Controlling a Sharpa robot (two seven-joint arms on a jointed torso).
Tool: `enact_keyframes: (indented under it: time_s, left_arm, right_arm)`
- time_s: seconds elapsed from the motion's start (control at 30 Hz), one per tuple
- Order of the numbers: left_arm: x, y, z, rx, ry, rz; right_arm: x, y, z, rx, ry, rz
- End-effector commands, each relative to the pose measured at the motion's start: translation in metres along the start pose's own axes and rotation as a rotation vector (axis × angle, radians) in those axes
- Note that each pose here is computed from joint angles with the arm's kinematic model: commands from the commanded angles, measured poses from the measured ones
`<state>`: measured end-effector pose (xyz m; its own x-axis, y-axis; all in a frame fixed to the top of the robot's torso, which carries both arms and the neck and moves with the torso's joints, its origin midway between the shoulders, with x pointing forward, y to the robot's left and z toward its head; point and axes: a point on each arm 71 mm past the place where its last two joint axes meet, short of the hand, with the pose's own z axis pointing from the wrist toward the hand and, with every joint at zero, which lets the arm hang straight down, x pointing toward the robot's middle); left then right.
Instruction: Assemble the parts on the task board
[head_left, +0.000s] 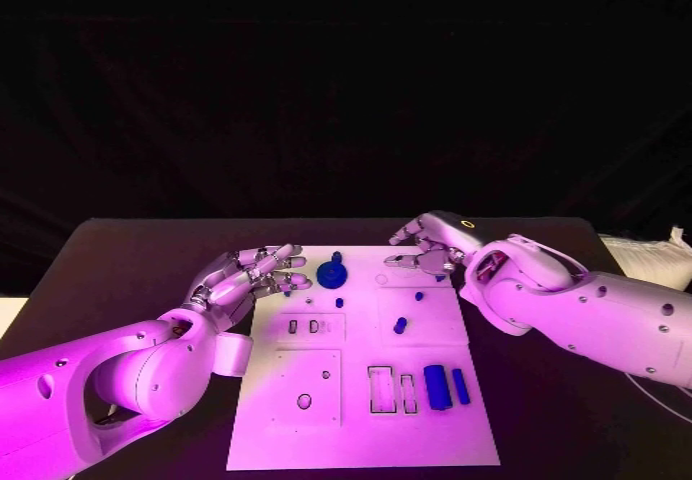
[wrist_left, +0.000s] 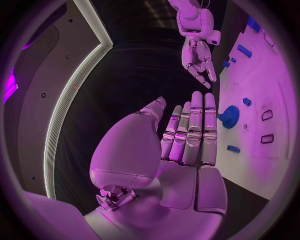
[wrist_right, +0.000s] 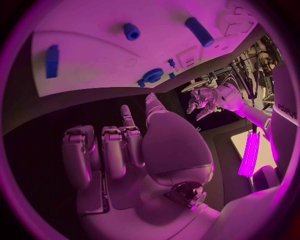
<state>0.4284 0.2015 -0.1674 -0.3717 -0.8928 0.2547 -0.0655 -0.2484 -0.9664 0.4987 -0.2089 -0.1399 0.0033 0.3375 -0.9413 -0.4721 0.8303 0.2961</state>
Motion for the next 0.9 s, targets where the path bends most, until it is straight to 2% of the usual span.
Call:
enact_keyframes:
  time_s: [0.03, 0.2, 0.37, 0.57, 0.9]
  left_arm:
    - [0.0010, -0.0005, 0.0010, 0.008, 0.019, -0.010]
    - [0.0001, 0.0010, 0.0033, 0.007, 0.018, -0.010]
    - [0.0001, 0.0020, 0.0047, 0.007, 0.019, -0.010]
    - [-0.0004, 0.0030, 0.0055, 0.003, 0.017, -0.009]
    - [-0.0024, 0.0037, 0.0061, -0.001, 0.010, -0.006]
  right_arm:
    - [-0.004, -0.010, -0.011, -0.015, 0.053, 0.151]
    - [-0.015, -0.042, -0.032, 0.046, 0.089, 0.168]
    - [-0.022, -0.063, -0.043, 0.088, 0.091, 0.144]
    - [-0.024, -0.076, -0.047, 0.115, 0.097, 0.106]
    - [-0.008, -0.084, -0.044, 0.134, 0.125, 0.092]
